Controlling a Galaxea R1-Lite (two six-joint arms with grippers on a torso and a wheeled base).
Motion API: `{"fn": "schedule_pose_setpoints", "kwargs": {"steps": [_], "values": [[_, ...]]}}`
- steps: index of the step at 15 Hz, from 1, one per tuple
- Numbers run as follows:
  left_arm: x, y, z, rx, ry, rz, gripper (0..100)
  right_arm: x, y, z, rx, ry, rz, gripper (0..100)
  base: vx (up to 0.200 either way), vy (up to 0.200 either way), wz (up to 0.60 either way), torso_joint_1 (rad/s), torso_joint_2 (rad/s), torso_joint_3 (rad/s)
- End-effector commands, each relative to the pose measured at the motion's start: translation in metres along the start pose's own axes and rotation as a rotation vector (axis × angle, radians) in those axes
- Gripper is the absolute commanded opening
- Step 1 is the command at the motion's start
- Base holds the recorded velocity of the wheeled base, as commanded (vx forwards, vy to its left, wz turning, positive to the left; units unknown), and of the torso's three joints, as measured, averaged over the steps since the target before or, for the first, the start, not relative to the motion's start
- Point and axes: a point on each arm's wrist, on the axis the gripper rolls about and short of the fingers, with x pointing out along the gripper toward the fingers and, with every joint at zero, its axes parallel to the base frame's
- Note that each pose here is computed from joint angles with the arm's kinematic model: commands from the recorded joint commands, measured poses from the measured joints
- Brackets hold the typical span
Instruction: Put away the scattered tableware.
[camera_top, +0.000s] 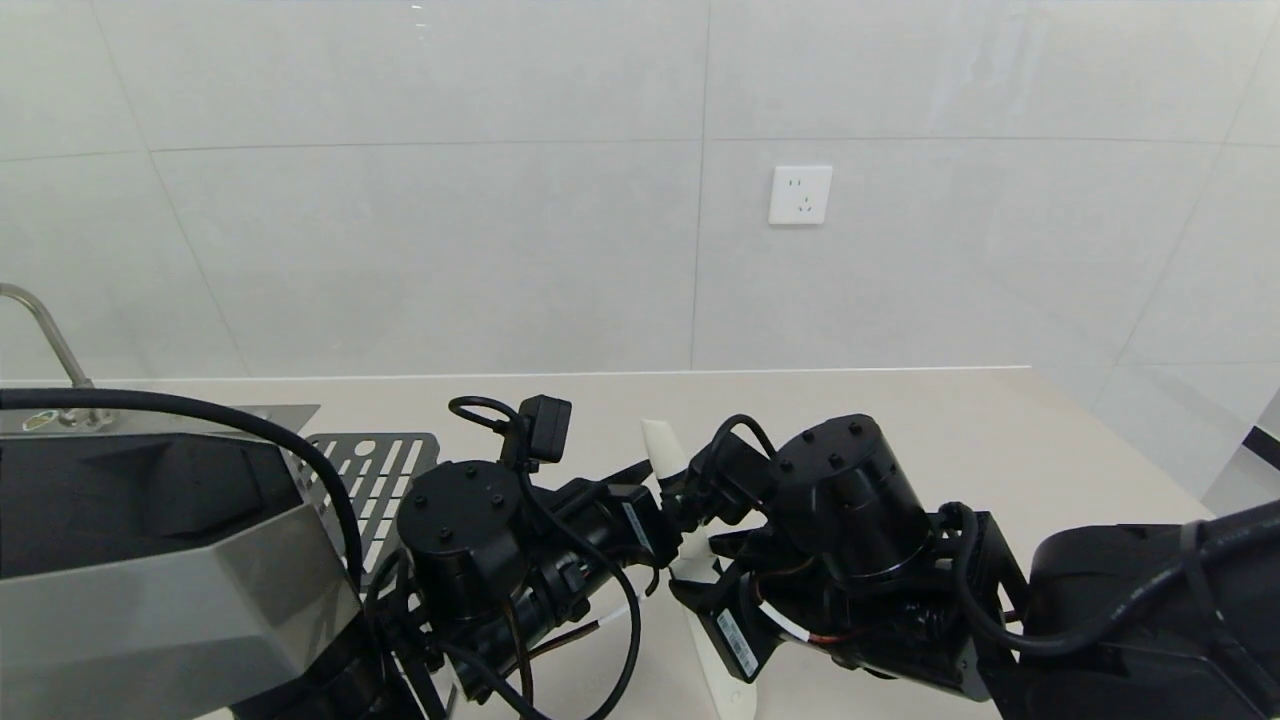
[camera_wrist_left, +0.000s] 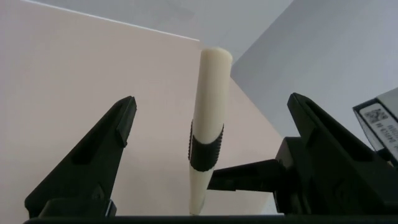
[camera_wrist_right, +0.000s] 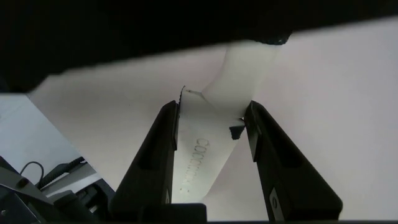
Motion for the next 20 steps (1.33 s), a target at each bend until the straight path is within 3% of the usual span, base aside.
{"fn": "schedule_pose_setpoints", "kwargs": {"steps": [1, 8, 9, 12, 16, 18, 20], "values": [[0.001, 0.0, -0.006, -0.002, 0.018, -0.002, 0, 0.0, 0.0, 0.0, 0.0, -0.002, 0.0, 0, 0.0, 0.0, 0.0, 0.0, 0.0, 0.0], [0.002, 0.0, -0.01, 0.003, 0.033, -0.004, 0, 0.0, -0.001, 0.0, -0.03, -0.002, 0.003, 0, 0.0, 0.0, 0.0, 0.0, 0.0, 0.0], [0.002, 0.0, -0.01, 0.003, 0.033, -0.004, 0, 0.0, -0.004, 0.0, -0.048, 0.002, -0.007, 100, 0.0, 0.0, 0.0, 0.0, 0.0, 0.0], [0.002, 0.0, -0.01, 0.004, 0.032, -0.005, 0, 0.0, -0.006, -0.003, -0.044, 0.01, -0.015, 100, 0.0, 0.0, 0.0, 0.0, 0.0, 0.0], [0.002, 0.0, -0.009, 0.004, 0.028, -0.002, 0, -0.034, -0.014, -0.003, -0.026, -0.044, -0.028, 100, 0.0, 0.0, 0.0, 0.0, 0.0, 0.0], [0.001, -0.001, -0.005, 0.009, 0.016, -0.004, 0, -0.069, -0.032, -0.011, 0.015, -0.095, -0.075, 100, 0.0, 0.0, 0.0, 0.0, 0.0, 0.0], [-0.001, -0.008, 0.007, 0.008, -0.036, -0.014, 0, -0.112, -0.05, -0.029, 0.066, -0.158, -0.135, 100, 0.0, 0.0, 0.0, 0.0, 0.0, 0.0]]}}
